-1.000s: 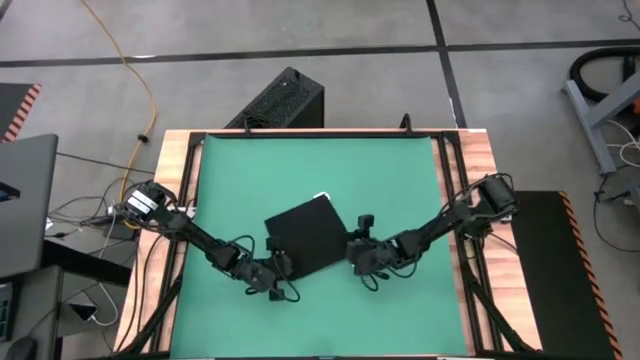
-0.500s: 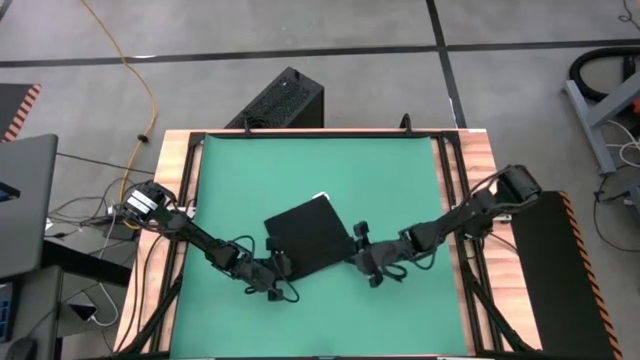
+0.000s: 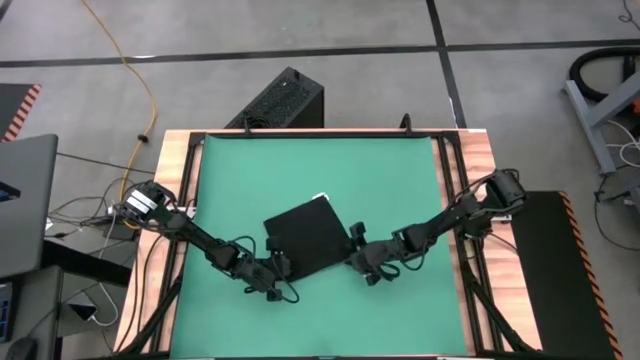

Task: Roll towel into tight, uniform cylinder
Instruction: Roll the black towel

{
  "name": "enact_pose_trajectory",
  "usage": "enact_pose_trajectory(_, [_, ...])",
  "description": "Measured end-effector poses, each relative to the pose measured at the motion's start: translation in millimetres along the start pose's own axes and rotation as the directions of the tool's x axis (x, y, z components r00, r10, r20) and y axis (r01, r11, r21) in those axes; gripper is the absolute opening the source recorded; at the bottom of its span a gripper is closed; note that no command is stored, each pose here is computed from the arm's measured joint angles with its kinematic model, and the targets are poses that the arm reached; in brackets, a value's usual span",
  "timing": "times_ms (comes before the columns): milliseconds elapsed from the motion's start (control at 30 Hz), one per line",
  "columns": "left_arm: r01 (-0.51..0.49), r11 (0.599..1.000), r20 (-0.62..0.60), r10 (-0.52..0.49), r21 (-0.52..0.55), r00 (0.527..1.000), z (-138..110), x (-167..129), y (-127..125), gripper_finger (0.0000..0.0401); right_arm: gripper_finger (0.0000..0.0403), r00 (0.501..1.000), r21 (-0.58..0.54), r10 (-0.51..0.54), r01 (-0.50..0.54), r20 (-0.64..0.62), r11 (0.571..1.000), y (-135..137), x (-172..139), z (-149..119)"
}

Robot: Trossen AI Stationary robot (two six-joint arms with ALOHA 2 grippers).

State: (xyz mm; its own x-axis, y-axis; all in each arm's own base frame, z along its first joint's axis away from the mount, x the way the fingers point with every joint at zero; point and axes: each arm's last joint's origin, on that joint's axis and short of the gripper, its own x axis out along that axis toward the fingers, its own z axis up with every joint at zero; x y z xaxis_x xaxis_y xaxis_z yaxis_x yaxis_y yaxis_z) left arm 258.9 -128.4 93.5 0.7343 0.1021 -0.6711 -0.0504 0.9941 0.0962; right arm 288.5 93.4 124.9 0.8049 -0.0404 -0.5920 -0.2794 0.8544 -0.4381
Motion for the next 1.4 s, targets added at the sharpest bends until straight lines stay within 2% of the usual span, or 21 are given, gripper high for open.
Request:
enact_pose_trajectory(200, [0.013, 1.000, -0.021, -0.012, 0.016, 1.000, -2, 0, 0, 0.0000, 0.0244, 0.996, -0.052, -0.064, 0.061, -0.055, 0.997, 3, 8, -8])
enact_pose_trajectory(500, [0.028, 0.999, -0.056, -0.026, 0.035, 0.998, -4, 0, 1, 0.0000, 0.0239, 0.987, -0.016, -0.035, 0.033, -0.155, 0.999, 2, 29, -37])
enact_pose_trajectory(667, [0.040, 0.997, -0.068, -0.035, 0.063, 0.997, -5, 0, 1, 0.0000, 0.0188, 0.985, 0.086, -0.033, 0.049, -0.170, 0.995, 4, 32, -41])
enact_pose_trajectory(900, [0.050, 0.995, -0.059, -0.045, 0.085, 0.997, -5, 0, 0, 0.0000, 0.0064, 0.984, 0.269, -0.037, 0.084, -0.176, 0.959, 4, 31, -42])
enact_pose_trajectory(1000, [0.092, 0.994, -0.026, -0.090, 0.064, 0.996, 0, -2, -2, 0.0000, 0.0020, 0.984, 0.336, -0.044, 0.102, -0.175, 0.936, 7, 30, -41])
enact_pose_trajectory(1233, [0.157, 0.985, 0.088, -0.162, 0.067, 0.983, 24, -22, -7, 0.0000, 0.0024, 0.988, 0.473, -0.020, 0.091, -0.151, 0.876, 25, 26, -29])
enact_pose_trajectory(1300, [0.130, 0.989, 0.139, -0.138, 0.067, 0.981, 32, -29, -6, 0.0000, 0.0020, 0.989, 0.504, -0.020, 0.092, -0.146, 0.859, 29, 25, -25])
enact_pose_trajectory(1400, [0.039, 0.997, 0.176, -0.051, 0.071, 0.983, 34, -31, -4, 0.0000, 0.0016, 0.990, 0.568, 0.014, 0.070, -0.142, 0.820, 35, 23, -16])
